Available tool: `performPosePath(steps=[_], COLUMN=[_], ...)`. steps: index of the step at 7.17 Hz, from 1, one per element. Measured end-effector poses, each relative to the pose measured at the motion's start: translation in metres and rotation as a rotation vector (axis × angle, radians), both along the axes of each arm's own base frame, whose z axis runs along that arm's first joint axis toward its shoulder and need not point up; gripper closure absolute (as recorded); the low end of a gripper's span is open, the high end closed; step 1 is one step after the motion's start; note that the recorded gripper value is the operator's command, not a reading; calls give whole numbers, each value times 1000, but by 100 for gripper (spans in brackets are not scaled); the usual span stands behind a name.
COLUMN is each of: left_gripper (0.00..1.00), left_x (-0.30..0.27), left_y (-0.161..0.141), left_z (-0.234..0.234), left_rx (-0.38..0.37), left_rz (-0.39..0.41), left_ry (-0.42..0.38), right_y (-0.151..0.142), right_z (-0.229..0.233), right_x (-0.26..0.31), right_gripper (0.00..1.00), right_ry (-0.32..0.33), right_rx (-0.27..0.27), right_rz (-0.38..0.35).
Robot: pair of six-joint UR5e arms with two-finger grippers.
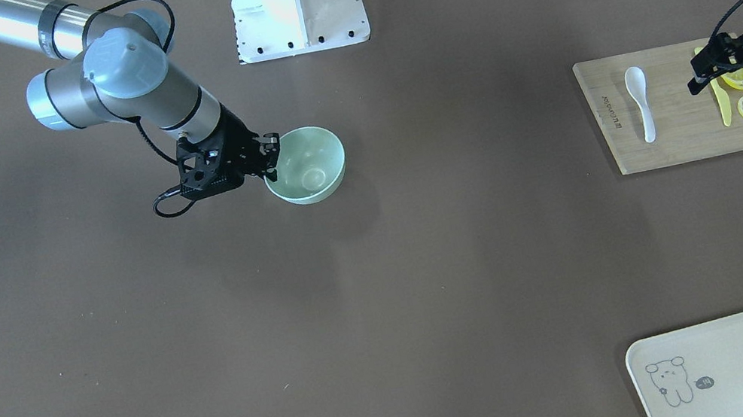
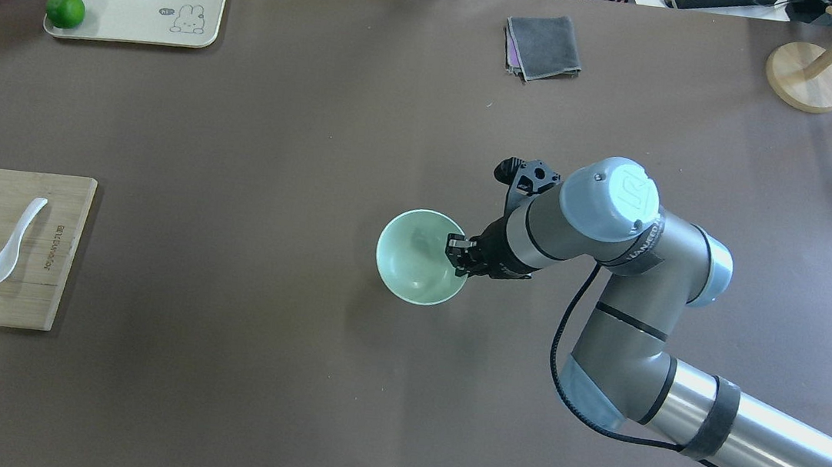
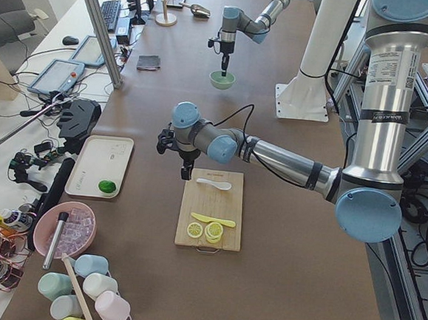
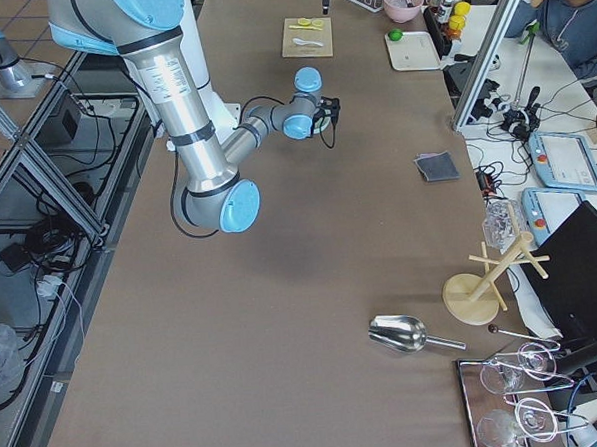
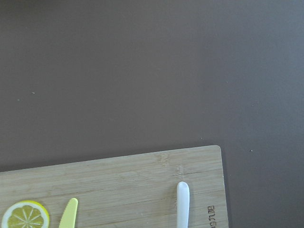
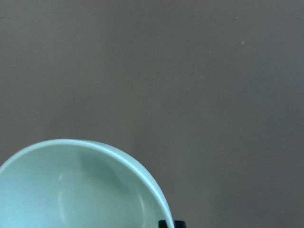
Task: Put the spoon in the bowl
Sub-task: 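Grip the bowl rim and drag the bowl toward the table center, then release the bowl and lift the right gripper while the left gripper reaches the spoon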
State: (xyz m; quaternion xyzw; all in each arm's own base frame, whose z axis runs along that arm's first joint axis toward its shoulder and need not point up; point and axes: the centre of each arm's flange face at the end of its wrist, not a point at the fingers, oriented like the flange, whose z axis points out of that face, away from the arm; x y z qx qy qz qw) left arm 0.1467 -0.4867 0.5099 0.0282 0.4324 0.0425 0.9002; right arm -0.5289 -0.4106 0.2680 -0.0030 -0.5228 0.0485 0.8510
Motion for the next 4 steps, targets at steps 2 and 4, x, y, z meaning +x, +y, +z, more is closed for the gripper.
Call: performPosePath(steps=[2,4], left_gripper=[4,7], left_x=[38,60], left_y=[5,11], left_z=[19,43], left_rx=[13,29], left_rz=[22,58], left_ry=[-9,-4], right_y=[15,19], right_z=[-19,-20], right_x=[-27,-40], right_gripper=[100,86], right_ry=[30,43], right_rx=[3,6], right_rz=[6,2])
